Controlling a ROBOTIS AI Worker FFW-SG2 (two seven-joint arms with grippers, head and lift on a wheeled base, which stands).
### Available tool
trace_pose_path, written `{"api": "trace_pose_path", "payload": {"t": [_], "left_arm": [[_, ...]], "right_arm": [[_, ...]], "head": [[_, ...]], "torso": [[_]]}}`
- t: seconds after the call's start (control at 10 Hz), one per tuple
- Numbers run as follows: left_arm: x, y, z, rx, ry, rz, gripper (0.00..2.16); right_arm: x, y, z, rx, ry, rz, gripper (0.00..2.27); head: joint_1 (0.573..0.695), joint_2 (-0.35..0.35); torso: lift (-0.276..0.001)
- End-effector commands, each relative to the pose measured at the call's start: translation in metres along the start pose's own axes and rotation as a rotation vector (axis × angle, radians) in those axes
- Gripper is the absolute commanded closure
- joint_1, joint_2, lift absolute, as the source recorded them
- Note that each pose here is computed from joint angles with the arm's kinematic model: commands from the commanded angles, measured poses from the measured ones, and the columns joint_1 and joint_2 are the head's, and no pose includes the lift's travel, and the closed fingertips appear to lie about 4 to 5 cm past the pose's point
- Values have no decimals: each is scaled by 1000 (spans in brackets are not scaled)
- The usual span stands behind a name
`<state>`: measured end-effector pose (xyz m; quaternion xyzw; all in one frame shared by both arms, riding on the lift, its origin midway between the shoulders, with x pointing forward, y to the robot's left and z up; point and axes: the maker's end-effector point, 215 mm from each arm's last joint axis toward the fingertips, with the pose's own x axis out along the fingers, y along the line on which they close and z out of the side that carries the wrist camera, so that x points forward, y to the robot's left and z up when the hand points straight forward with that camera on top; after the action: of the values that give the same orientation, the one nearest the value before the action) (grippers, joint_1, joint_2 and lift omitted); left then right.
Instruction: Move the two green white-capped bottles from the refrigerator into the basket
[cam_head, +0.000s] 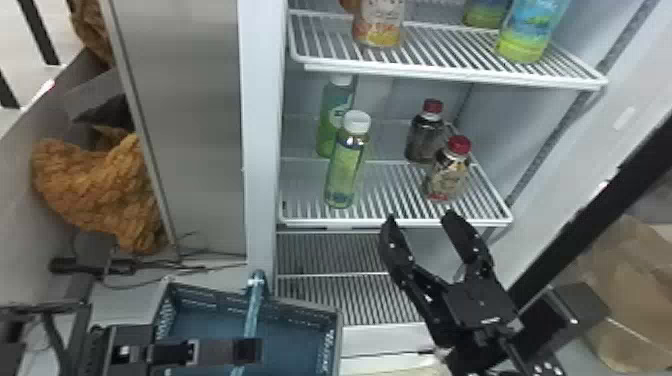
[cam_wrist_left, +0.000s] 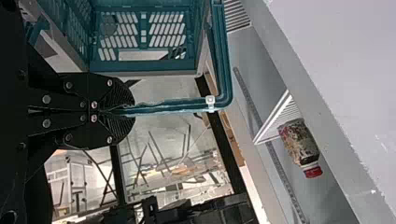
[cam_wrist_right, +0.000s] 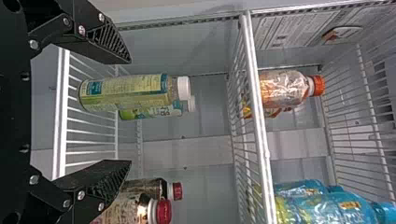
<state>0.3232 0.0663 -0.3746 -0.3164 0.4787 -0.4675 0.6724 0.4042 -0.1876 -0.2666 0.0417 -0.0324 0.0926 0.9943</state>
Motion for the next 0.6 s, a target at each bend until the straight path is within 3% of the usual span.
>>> {"api": "trace_pose_path", "payload": {"t": [0.0, 0.5], "left_arm": [[0, -1, 0, 0, 0, -3, 1171], [1, -2, 3, 9, 3, -1, 1171]], "right_arm": [[15, 5, -10, -1, 11, 23, 306], [71, 2, -38, -59, 27, 50, 203]], "head": [[695, -194], [695, -155]], "torso": [[-263], [-263]]}}
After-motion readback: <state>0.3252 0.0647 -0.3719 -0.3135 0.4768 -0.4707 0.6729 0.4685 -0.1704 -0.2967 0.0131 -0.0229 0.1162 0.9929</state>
